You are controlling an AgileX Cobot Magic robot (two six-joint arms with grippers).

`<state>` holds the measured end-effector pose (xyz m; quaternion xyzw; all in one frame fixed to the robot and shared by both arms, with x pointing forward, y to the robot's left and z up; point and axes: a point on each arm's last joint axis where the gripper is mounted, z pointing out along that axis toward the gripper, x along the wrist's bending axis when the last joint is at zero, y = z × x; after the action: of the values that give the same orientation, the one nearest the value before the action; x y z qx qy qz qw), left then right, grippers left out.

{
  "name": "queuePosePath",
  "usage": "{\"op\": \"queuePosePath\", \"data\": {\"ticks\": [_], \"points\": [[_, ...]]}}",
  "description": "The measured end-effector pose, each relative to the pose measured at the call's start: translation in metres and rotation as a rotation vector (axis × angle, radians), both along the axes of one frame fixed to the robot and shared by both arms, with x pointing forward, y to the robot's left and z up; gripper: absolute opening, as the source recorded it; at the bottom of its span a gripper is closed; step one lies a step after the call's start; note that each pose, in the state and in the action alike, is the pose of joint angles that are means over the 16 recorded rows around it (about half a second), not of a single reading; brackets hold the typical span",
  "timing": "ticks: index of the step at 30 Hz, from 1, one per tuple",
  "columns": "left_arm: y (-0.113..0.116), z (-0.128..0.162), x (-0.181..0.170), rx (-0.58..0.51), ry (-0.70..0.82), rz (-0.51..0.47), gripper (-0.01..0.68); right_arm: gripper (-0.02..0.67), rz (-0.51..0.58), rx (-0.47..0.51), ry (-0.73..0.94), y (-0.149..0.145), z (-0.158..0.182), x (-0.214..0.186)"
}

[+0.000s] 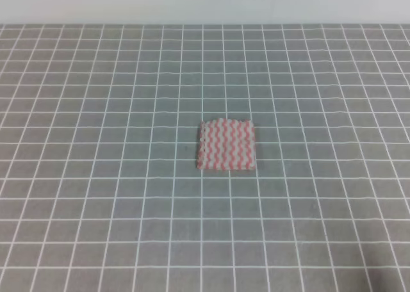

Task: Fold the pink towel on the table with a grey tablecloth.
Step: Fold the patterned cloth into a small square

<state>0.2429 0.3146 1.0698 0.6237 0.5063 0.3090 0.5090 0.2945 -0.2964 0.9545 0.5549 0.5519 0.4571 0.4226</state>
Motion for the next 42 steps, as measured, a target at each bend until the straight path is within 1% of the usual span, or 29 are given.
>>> {"op": "queuePosePath", "data": {"ticks": [8, 14, 18, 23, 25, 28, 32, 37, 42], "points": [[0.002, 0.001, 0.001, 0.019, -0.030, 0.017, -0.001, -0.016, 0.000, 0.000, 0.002, 0.000, -0.001, 0.000], [-0.006, -0.001, 0.012, -0.003, -0.163, 0.033, -0.001, -0.016, 0.000, -0.001, 0.002, 0.000, -0.001, 0.000], [-0.015, -0.015, 0.024, -0.039, -0.242, 0.052, -0.001, -0.016, 0.000, -0.001, 0.002, 0.000, -0.001, 0.000], [-0.022, -0.046, 0.039, -0.072, -0.301, 0.104, -0.001, -0.016, 0.000, 0.000, -0.004, 0.000, 0.000, 0.000], [-0.022, -0.061, 0.044, -0.065, -0.295, 0.132, -0.001, -0.016, 0.000, 0.000, -0.004, 0.000, 0.000, 0.000], [-0.021, -0.083, 0.048, -0.039, -0.245, 0.173, -0.001, -0.016, 0.000, 0.000, -0.005, 0.000, 0.000, 0.000], [-0.019, -0.104, 0.050, 0.029, -0.170, 0.207, -0.001, -0.016, 0.000, 0.000, -0.007, 0.000, 0.001, 0.000], [-0.017, -0.114, 0.049, 0.108, -0.112, 0.216, -0.001, -0.017, 0.000, 0.001, -0.010, 0.000, 0.002, 0.000], [-0.016, -0.117, 0.048, 0.142, -0.081, 0.223, -0.001, -0.017, 0.000, 0.001, -0.010, 0.000, 0.002, 0.000]]}}
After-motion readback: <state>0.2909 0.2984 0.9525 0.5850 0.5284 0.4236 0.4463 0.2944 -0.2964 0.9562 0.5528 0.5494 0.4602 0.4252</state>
